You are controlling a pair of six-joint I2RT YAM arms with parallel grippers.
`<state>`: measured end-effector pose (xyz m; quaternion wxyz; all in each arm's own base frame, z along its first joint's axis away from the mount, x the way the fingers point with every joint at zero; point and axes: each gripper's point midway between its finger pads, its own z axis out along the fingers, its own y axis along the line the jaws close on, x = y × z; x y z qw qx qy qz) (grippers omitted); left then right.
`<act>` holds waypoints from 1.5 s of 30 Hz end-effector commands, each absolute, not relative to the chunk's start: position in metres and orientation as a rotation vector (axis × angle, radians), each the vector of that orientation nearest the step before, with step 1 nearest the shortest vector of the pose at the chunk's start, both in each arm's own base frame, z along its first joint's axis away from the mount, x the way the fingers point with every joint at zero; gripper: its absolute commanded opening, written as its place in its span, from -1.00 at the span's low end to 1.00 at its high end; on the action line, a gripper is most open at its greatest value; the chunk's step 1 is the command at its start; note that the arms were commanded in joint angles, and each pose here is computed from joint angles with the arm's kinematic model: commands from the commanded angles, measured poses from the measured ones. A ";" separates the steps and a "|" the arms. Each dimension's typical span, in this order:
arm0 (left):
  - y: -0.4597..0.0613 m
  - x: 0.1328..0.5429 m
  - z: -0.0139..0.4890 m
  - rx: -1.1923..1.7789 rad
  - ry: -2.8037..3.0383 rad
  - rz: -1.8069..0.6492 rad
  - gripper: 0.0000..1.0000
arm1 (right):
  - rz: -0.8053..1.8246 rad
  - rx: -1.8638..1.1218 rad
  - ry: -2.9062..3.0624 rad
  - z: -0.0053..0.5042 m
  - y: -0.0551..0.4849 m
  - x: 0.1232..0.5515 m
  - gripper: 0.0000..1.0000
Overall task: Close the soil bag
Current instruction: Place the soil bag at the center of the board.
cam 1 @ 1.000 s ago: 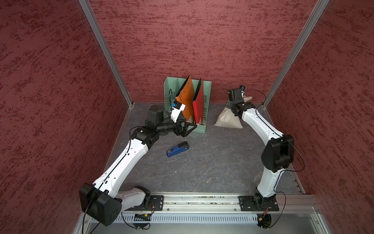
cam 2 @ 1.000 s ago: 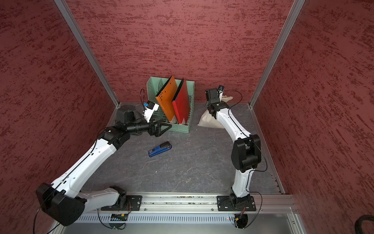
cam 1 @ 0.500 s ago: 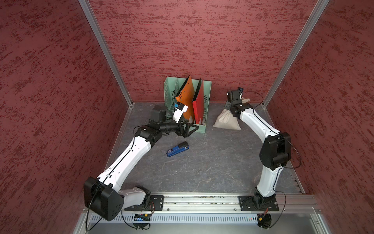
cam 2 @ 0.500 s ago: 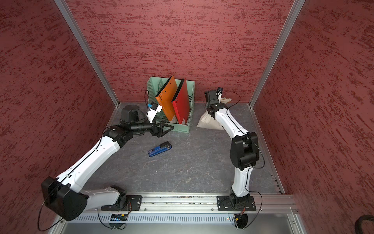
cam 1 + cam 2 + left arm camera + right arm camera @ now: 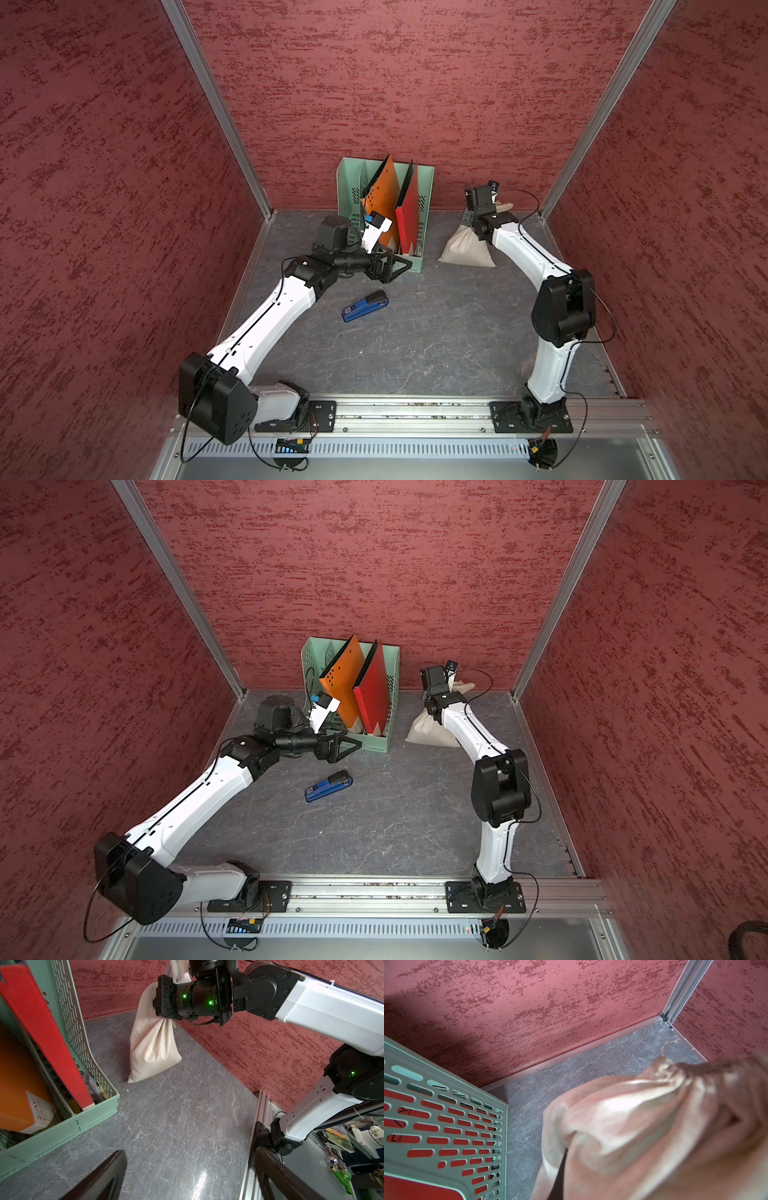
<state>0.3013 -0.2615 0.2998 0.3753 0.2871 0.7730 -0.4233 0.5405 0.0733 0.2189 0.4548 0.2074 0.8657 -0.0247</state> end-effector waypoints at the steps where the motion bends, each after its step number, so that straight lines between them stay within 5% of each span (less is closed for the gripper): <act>1: -0.268 0.302 0.312 0.777 1.921 -1.093 1.00 | -0.027 0.543 2.069 0.229 0.071 0.552 -1.00; 45: -0.309 0.314 0.291 0.672 2.015 -1.168 1.00 | 0.193 0.375 2.416 0.089 0.113 0.518 -1.00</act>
